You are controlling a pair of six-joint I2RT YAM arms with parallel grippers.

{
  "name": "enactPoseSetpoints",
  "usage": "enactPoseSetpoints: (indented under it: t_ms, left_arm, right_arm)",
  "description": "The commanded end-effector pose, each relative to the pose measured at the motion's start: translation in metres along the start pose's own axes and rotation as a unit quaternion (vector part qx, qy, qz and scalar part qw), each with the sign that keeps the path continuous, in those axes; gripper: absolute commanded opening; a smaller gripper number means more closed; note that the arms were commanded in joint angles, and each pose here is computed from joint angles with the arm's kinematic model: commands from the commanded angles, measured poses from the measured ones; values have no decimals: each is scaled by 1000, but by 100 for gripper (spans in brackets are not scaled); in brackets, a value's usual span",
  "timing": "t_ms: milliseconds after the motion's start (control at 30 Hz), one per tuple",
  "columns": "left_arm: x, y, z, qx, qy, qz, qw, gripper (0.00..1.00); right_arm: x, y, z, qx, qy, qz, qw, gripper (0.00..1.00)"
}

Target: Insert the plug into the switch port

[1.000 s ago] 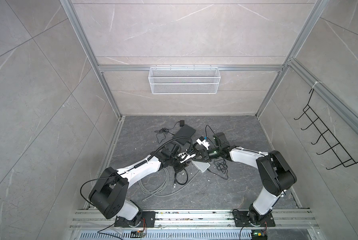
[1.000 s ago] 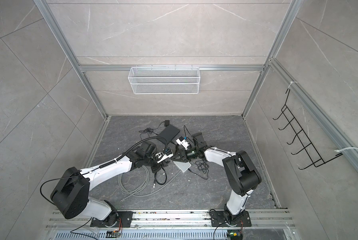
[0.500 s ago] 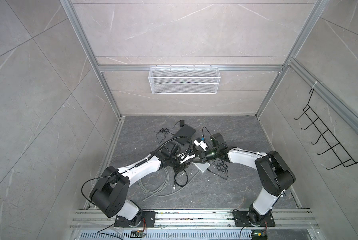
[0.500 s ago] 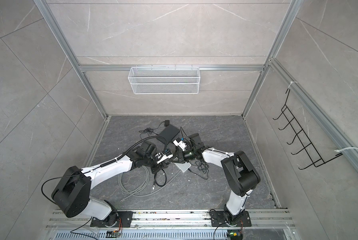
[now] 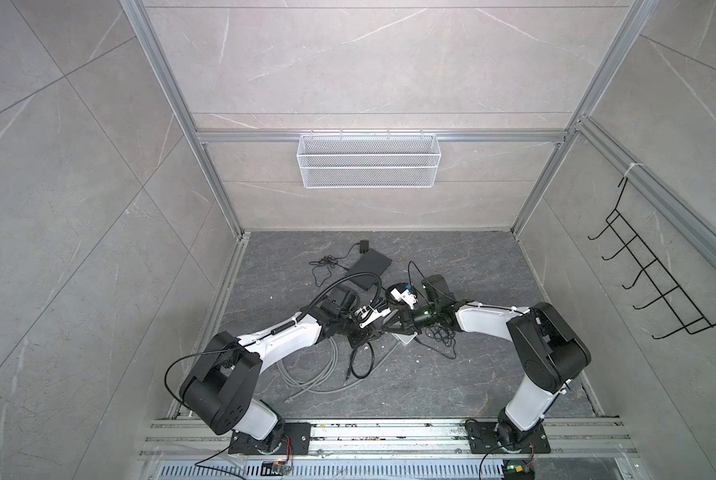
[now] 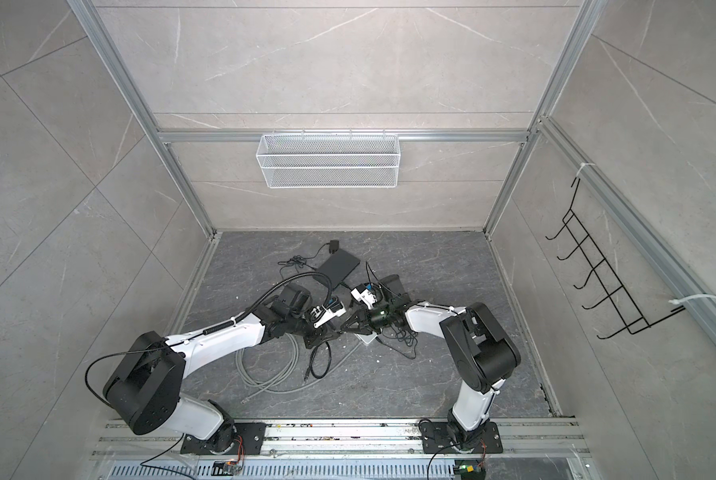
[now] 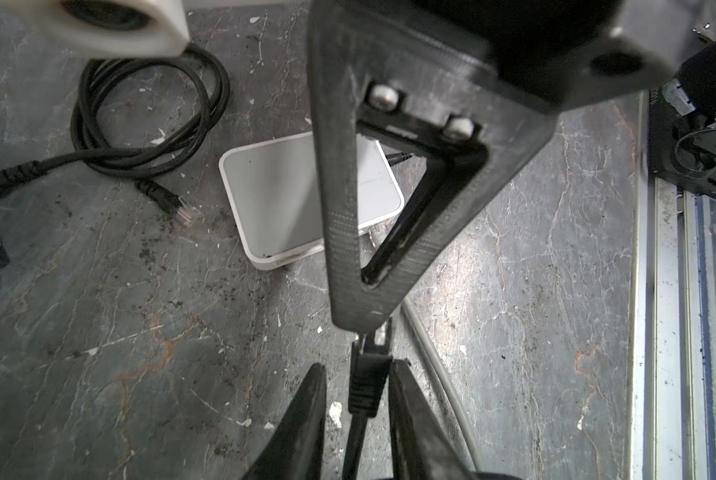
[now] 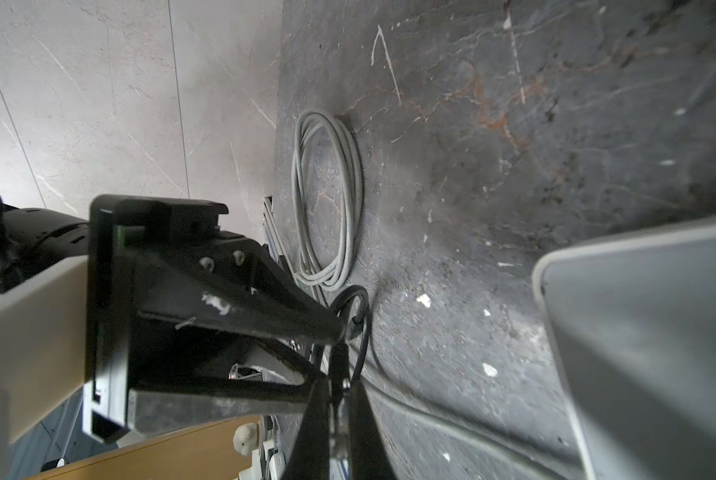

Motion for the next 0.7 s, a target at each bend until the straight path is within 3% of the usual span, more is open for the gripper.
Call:
enactPoseSetpoints:
  t_ms: [0, 133, 267, 533, 667]
  left_arm:
    - [-9, -3, 1, 23, -3, -24, 999, 30]
    - [-3, -3, -2, 30, -2, -15, 999, 36]
    - [4, -4, -1, 19, -1, -1, 1000, 36]
    - [3, -4, 0, 13, -7, -12, 1000, 16]
    - [4, -5, 1, 12, -7, -10, 1000, 11]
  right_arm:
    - [0, -2, 3, -12, -2, -1, 1000, 0]
    - [-2, -4, 1, -11, -6, 1, 1000, 0]
    - [-2, -3, 2, -12, -6, 4, 1000, 0]
    - [2, -4, -3, -3, -13, 11, 1000, 0]
    - [0, -5, -6, 2, -18, 13, 1000, 1]
Point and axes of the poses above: each gripper's point midway between its finger pads, its own y axis back along the fingers, its own z axis along the line the jaws close on, x = y × z, the point moved 7 cm from there along y, back along the fingers, and after that the axes turned 4 degrees about -y, right-handed, at the moved point
